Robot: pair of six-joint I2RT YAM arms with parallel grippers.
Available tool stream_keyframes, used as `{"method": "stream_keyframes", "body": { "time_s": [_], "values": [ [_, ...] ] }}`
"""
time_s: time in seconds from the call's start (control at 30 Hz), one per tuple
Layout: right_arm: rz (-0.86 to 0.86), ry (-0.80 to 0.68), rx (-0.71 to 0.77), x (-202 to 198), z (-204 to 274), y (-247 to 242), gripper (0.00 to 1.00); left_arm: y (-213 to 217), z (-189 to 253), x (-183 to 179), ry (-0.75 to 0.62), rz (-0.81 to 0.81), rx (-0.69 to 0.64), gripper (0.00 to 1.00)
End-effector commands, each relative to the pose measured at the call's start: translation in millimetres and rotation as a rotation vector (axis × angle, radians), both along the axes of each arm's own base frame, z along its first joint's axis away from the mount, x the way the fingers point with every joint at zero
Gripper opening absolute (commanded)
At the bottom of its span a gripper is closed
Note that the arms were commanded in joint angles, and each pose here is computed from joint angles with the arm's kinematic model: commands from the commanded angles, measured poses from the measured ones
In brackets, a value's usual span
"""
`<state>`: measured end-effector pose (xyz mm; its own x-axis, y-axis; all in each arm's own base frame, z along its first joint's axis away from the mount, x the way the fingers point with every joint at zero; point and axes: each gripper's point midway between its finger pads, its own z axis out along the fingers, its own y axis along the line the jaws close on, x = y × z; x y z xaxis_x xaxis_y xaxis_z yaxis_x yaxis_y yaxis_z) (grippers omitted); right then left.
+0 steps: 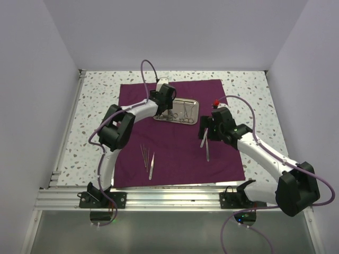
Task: Open and lay out the surgical kit
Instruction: Pick up the medical item from the container.
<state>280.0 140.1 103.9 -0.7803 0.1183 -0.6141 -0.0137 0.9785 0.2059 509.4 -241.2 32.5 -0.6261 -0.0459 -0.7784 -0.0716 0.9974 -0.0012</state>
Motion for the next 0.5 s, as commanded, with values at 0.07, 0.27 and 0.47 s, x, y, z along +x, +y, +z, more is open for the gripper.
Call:
{"method": "stream_keyframes", "body": {
  "time_s": [0.07,0.27,0.47],
  "values": [
    [0.012,-0.027,0.000,5.7,3.0,2.9,0.95,-0.8,4.0,8.8,-0.020,-0.015,-0.001,0.62],
    [0.020,-0.020,0.007,4.5,2.7,4.7,0.95,13.9,-13.2,7.5,0.019,0.029,0.040,0.52],
    [0.028,-0.017,0.017,5.4,2.7,7.4,0.95,27.6,-38.7,4.6,0.078,0.046,0.053,0.43]
  ]
}}
